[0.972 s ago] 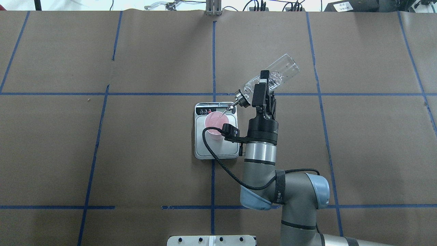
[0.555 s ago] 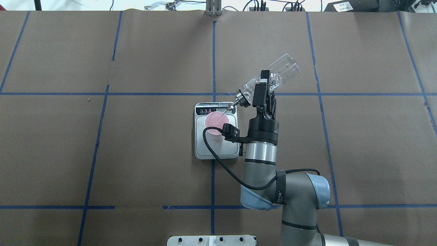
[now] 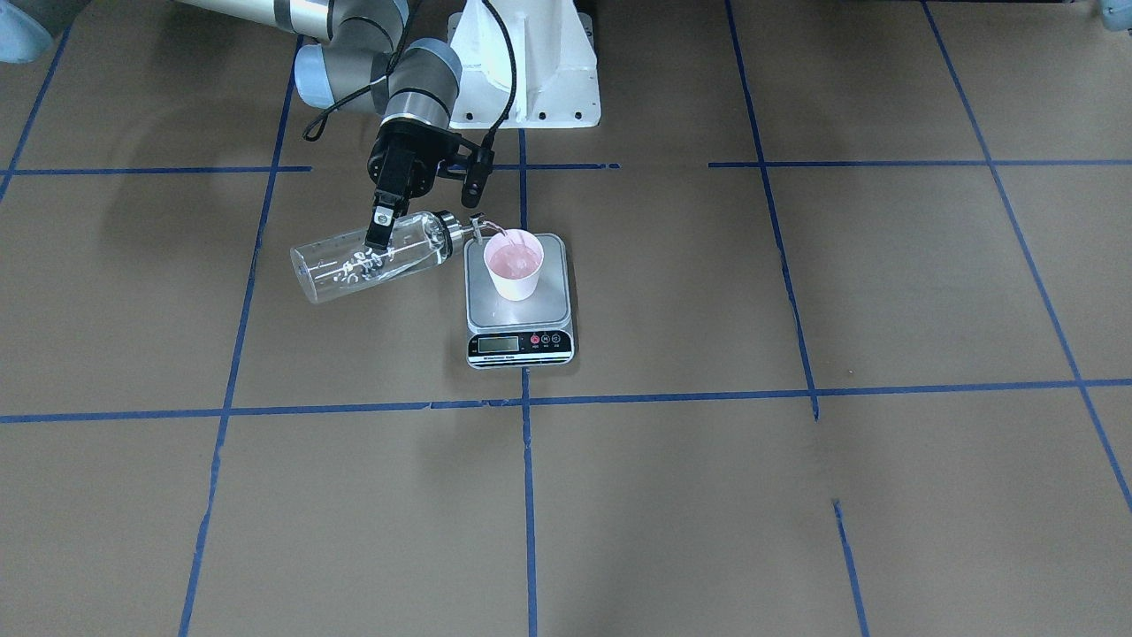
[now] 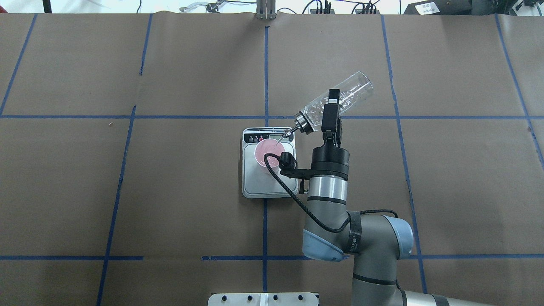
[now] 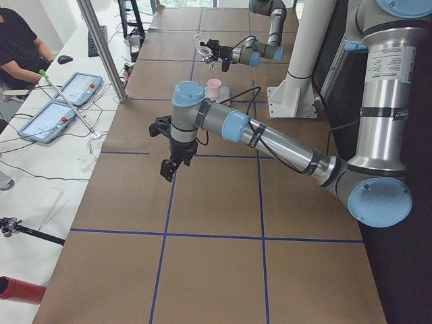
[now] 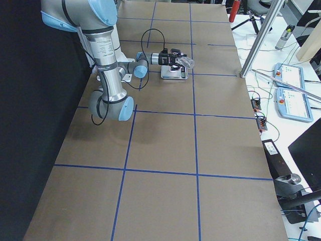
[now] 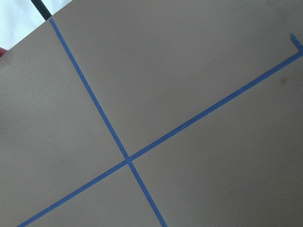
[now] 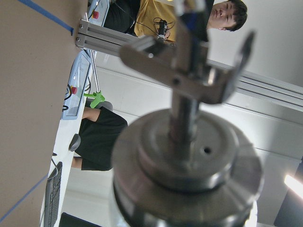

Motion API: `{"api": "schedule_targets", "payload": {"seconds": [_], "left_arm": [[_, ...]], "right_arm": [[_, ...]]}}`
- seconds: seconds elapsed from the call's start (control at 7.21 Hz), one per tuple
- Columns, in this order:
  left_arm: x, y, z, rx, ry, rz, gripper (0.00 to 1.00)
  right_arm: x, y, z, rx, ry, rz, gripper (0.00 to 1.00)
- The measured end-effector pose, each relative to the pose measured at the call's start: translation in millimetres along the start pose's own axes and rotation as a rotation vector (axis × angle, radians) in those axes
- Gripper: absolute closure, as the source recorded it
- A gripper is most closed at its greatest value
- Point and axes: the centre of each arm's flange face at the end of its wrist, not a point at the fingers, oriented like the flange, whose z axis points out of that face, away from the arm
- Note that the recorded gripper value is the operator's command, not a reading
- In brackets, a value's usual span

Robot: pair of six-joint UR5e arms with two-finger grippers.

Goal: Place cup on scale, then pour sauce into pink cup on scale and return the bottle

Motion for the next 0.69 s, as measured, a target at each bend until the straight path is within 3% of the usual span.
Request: {"api": "schedule_targets", "payload": {"seconds": [0.42, 0.69], "left_arm": [[-0.3, 0.8, -0.8, -0.001, -0.001, -0.003, 0.00], [-0.4, 0.4, -1.4, 0.000, -0.001, -0.004, 0.00]], "right_arm": [[-1.9, -2.8, -1.8, 0.018, -0.055, 0.124, 1.00], [-3.0, -5.3, -5.7, 0.027, -0.096, 0.256, 1.00]]}}
